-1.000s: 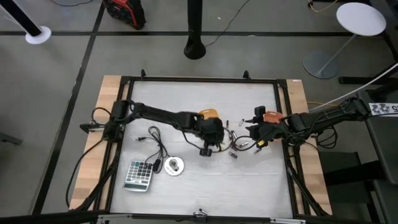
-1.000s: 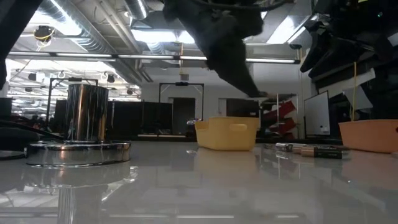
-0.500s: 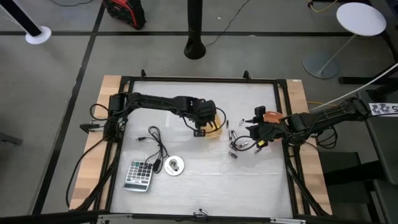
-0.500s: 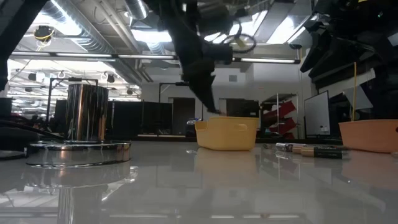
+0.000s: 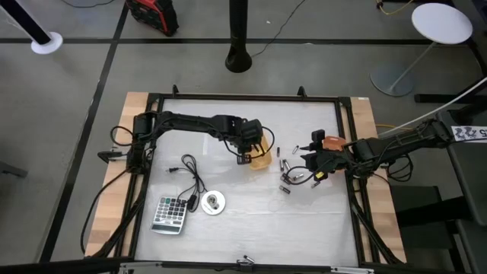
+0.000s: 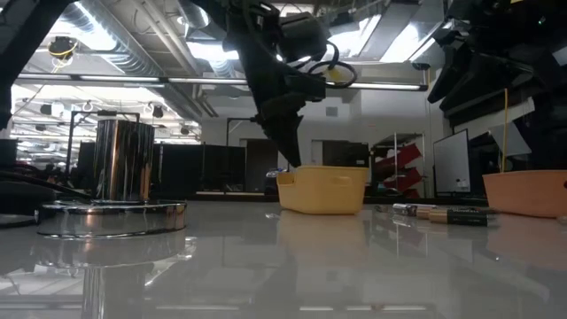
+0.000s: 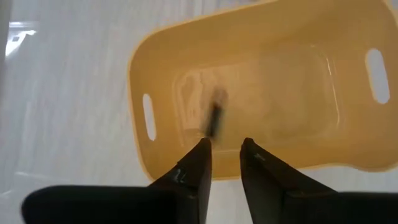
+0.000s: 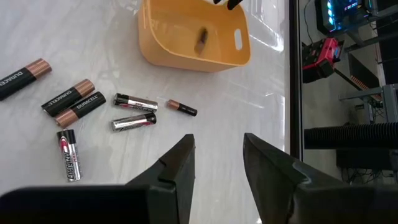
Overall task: Sort batteries
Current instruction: Put the black battery into the yellow bin, then put the silver battery into the orange bin
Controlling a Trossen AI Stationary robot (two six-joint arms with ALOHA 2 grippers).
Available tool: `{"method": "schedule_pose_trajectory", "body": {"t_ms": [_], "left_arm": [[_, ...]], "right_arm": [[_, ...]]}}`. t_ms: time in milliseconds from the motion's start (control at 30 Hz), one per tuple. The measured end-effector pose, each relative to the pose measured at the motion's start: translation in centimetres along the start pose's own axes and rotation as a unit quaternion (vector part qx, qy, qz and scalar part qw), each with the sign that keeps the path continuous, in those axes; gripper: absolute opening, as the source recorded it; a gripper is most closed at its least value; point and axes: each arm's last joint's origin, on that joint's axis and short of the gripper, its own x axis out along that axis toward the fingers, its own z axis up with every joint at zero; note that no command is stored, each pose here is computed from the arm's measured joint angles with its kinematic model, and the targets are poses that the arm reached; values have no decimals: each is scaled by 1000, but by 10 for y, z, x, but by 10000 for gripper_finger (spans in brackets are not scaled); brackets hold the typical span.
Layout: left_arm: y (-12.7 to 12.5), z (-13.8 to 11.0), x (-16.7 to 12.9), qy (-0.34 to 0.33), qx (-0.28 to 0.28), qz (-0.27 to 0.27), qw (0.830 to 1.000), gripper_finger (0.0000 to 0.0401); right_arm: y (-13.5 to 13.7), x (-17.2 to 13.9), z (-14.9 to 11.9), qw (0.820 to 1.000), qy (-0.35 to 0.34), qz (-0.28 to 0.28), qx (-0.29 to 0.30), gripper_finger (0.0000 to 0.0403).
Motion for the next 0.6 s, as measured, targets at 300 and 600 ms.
{"method": "schedule_pose_trajectory", "body": {"t_ms": [300, 600], "left_arm": [[2, 7, -12, -2, -23, -1, 1000, 104], [3, 9, -74, -65, -33, -6, 997, 93]], "right_arm": [[-2, 0, 4, 999, -17, -6, -43, 131], [-29, 20, -4, 998, -24, 64, 5, 131]]}}
